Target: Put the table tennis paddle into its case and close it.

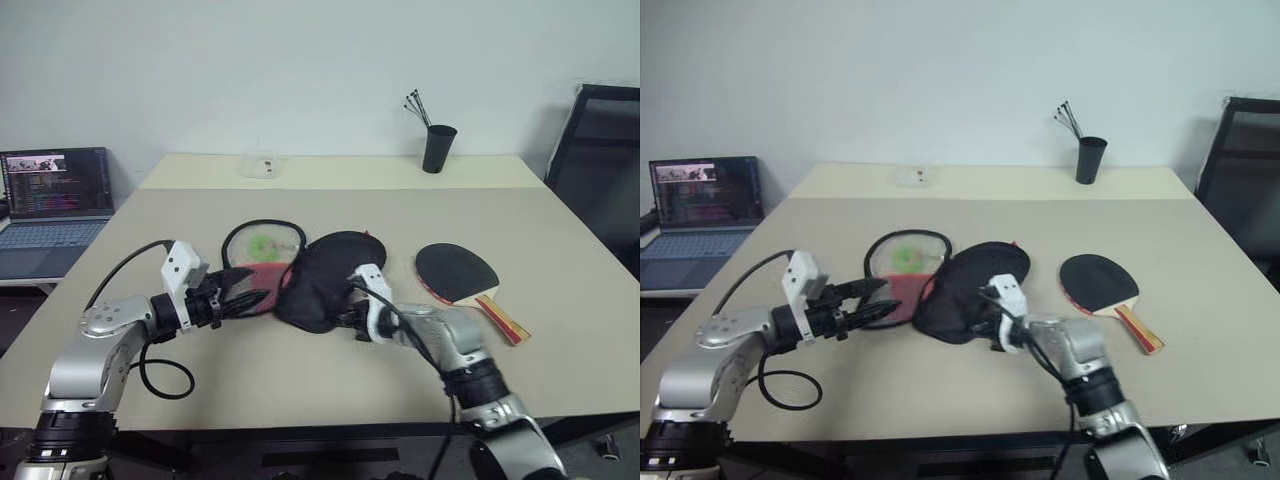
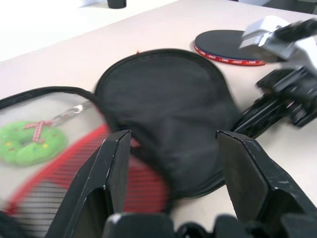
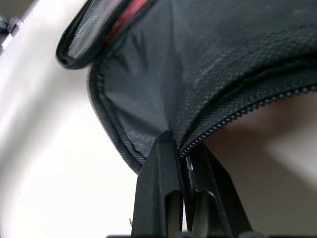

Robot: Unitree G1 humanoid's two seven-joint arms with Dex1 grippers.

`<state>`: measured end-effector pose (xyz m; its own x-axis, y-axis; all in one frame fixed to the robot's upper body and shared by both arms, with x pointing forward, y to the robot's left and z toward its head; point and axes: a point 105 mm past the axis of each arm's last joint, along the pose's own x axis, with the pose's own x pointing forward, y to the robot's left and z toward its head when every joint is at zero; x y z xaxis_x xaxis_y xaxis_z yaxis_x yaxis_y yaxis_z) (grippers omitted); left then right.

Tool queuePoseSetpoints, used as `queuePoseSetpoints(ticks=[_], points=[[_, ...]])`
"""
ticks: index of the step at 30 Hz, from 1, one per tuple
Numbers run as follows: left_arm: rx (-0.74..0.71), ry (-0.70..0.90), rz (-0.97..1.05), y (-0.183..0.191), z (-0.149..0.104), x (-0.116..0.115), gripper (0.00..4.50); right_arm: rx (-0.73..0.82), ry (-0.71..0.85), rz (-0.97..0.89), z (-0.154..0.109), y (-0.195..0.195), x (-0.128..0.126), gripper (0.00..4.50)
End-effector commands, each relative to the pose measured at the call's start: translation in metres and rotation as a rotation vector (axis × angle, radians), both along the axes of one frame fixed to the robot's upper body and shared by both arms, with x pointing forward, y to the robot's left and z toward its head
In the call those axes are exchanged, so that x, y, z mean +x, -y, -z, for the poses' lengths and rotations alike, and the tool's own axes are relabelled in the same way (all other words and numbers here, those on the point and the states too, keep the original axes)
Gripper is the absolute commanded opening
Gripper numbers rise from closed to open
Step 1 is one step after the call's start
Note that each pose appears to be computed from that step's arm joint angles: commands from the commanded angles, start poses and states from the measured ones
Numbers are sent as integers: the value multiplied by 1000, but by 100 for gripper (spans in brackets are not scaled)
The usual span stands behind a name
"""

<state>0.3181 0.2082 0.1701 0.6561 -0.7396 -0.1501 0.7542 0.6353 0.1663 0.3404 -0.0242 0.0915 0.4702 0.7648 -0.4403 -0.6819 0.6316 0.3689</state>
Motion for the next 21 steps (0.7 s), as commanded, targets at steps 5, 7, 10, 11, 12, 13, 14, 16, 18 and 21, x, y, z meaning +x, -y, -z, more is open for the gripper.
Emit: queuePoseSetpoints(ticks=[5,7,10,11,12,13,14,16,18,21], points=[[18,32,59,16,-6,1,298,-70,-18,-32,0,34,-10,1],[23,32,70,19,-6,3,298,-91,-17,-35,-1,42,-9,1],[30,32,90,23,-5,5,298,-127,-16,-48,-2,54,-8,1],[31,33,96,25,-5,6,298,-139,-15,-55,-2,57,-7,1],[30,34,103,27,-5,7,298,-151,-14,-63,-2,60,-7,1],[29,35,108,29,-6,8,298,-166,-11,-72,-3,64,-6,1],[29,37,113,31,-6,9,298,-178,-8,-79,-4,67,-5,1],[27,40,123,35,-6,11,298,-204,1,-91,-6,73,-1,1],[25,41,130,38,-6,12,298,-227,16,-91,-8,77,6,1],[25,42,135,39,-5,12,298,-247,31,-90,-12,82,16,1]])
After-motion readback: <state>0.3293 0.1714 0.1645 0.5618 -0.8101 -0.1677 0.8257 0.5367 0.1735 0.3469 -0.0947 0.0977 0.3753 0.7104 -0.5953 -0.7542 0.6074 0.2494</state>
